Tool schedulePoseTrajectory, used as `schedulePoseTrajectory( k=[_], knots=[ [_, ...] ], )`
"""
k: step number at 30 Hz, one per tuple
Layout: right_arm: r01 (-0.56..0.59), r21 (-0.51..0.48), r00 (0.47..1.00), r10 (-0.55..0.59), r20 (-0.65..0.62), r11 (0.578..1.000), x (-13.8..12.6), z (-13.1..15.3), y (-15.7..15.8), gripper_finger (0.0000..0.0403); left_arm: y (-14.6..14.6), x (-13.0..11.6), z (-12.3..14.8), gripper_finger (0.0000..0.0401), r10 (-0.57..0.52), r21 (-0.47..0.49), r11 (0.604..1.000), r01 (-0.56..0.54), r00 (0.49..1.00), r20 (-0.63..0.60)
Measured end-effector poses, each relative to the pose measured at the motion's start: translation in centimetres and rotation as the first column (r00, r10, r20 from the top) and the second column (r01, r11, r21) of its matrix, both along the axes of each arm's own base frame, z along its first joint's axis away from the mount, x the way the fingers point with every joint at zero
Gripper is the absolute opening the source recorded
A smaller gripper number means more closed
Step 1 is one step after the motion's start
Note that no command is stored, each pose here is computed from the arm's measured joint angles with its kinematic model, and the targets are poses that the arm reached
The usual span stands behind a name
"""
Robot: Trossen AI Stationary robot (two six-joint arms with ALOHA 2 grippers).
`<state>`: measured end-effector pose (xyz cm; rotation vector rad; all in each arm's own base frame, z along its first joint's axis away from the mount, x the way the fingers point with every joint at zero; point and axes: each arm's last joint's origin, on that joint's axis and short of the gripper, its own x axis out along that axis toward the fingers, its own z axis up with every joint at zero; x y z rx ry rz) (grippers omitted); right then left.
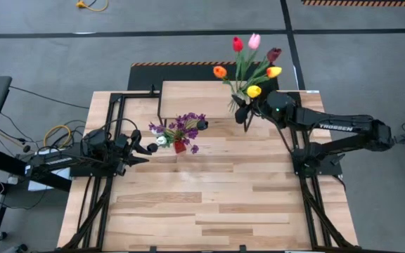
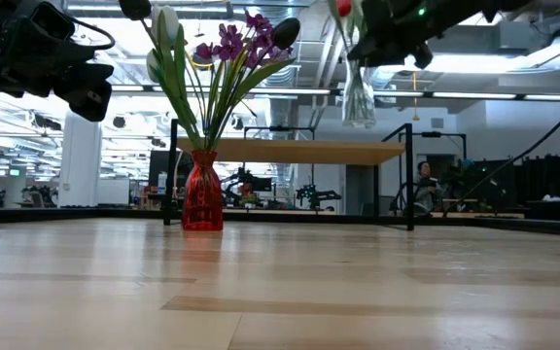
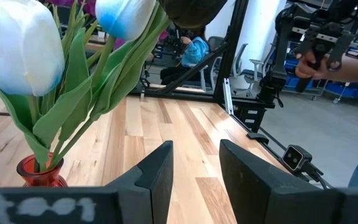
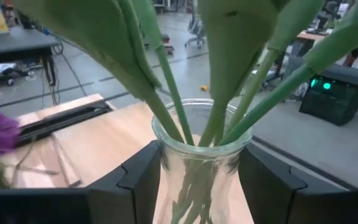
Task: Pick and place flowers into a vace then onto a shelf
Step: Put the transparent vase with flowers on the shelf
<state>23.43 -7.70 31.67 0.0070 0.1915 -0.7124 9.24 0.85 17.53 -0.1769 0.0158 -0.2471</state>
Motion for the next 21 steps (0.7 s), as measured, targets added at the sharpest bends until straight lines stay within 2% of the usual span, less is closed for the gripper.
schedulePoseTrajectory(
  k=[6,21],
  knots=[
    [0.016,0.035,1.000,-0.016,-0.019,0.999,0.8,-1.2,-1.8,0.0184,0.0,0.0,0.0,0.0119,0.000,0.000,1.000,0.000,1.000,0.000],
    [0.102,0.037,0.994,-0.100,-0.051,0.994,1.7,-2.9,-4.7,0.0181,0.0,0.0,0.0,0.0119,0.003,0.000,1.000,-0.003,1.000,0.000]
  ],
)
